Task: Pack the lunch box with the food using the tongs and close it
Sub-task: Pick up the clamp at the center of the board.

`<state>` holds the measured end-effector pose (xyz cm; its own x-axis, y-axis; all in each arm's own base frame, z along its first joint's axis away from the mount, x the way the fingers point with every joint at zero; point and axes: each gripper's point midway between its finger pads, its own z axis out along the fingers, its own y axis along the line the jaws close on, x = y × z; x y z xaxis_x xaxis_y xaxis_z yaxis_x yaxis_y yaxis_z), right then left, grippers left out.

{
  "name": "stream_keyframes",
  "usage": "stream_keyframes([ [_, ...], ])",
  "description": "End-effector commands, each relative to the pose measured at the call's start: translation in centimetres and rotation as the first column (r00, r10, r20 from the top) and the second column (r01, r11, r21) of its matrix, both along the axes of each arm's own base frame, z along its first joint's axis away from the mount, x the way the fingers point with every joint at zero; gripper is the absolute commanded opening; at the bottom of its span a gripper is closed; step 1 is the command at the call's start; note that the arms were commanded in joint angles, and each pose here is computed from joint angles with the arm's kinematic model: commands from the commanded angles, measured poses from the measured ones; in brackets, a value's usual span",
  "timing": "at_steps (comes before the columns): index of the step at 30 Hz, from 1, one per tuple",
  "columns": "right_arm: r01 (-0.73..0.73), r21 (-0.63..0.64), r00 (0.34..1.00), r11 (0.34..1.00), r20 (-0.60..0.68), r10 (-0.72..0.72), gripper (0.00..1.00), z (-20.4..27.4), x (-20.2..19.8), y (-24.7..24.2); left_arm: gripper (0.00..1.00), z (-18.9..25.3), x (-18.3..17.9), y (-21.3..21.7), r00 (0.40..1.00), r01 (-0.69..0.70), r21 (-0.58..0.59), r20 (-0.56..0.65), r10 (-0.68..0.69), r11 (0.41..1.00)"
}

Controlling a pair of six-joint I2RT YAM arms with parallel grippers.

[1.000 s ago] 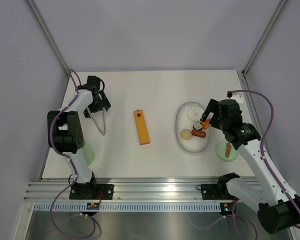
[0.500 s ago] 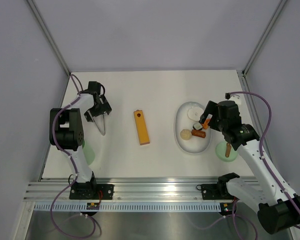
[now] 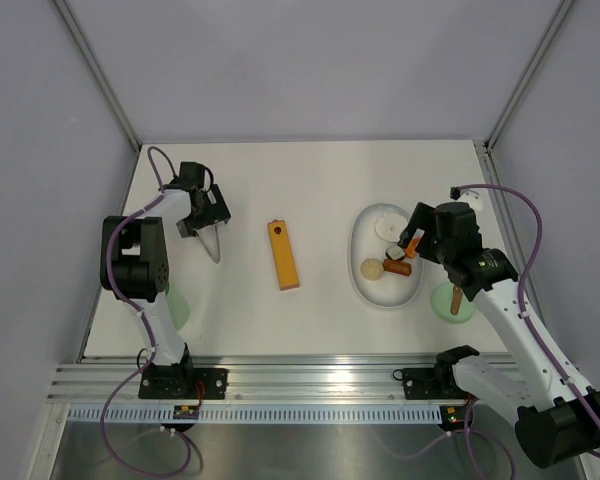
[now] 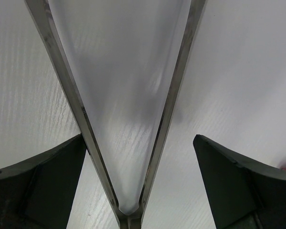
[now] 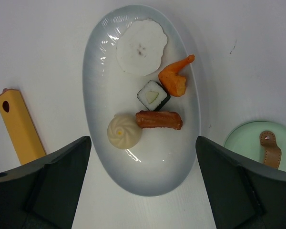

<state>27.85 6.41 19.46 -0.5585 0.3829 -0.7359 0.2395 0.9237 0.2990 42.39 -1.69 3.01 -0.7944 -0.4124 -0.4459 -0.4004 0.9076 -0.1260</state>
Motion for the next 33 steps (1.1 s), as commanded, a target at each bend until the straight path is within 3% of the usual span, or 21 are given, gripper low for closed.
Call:
stream_keyframes([
  [1, 0.008, 0.018, 1.000, 1.000, 0.020, -0.008, 1.00, 0.3, 0.4, 0.2, 0.99, 0.7, 1.6, 0.3, 0.999, 0.001, 0.028, 0.051, -0.003, 1.000],
  [6, 0.011, 0.011, 1.000, 1.000, 0.020, -0.011, 1.00, 0.3, 0.1, -0.1, 0.99, -0.4, 1.4, 2.2, 0.999, -0.033, 0.125, -0.010, 0.034, 0.992],
  [18, 0.015, 0.008, 1.000, 1.000, 0.018, -0.015, 0.99, 0.2, -0.2, -0.2, 0.96, -0.7, 2.1, 2.4, 0.999, -0.037, 0.126, -0.025, 0.040, 0.991],
  [25, 0.018, 0.002, 1.000, 1.000, 0.016, -0.018, 0.99, 0.2, -0.4, -0.4, 0.65, -0.4, 2.7, 2.2, 1.000, -0.022, 0.117, -0.013, 0.024, 0.993],
  [29, 0.022, -0.003, 1.000, 1.000, 0.020, -0.021, 1.00, 0.4, -0.5, -0.6, 0.30, 1.1, 2.8, 1.6, 1.000, 0.001, 0.093, 0.019, -0.002, 0.996],
  [33, 0.028, -0.015, 0.999, 0.999, 0.020, -0.028, 0.99, 0.5, -0.5, -0.8, 0.14, 5.9, 2.5, 0.6, 0.992, 0.049, 0.092, 0.114, -0.059, 0.995],
])
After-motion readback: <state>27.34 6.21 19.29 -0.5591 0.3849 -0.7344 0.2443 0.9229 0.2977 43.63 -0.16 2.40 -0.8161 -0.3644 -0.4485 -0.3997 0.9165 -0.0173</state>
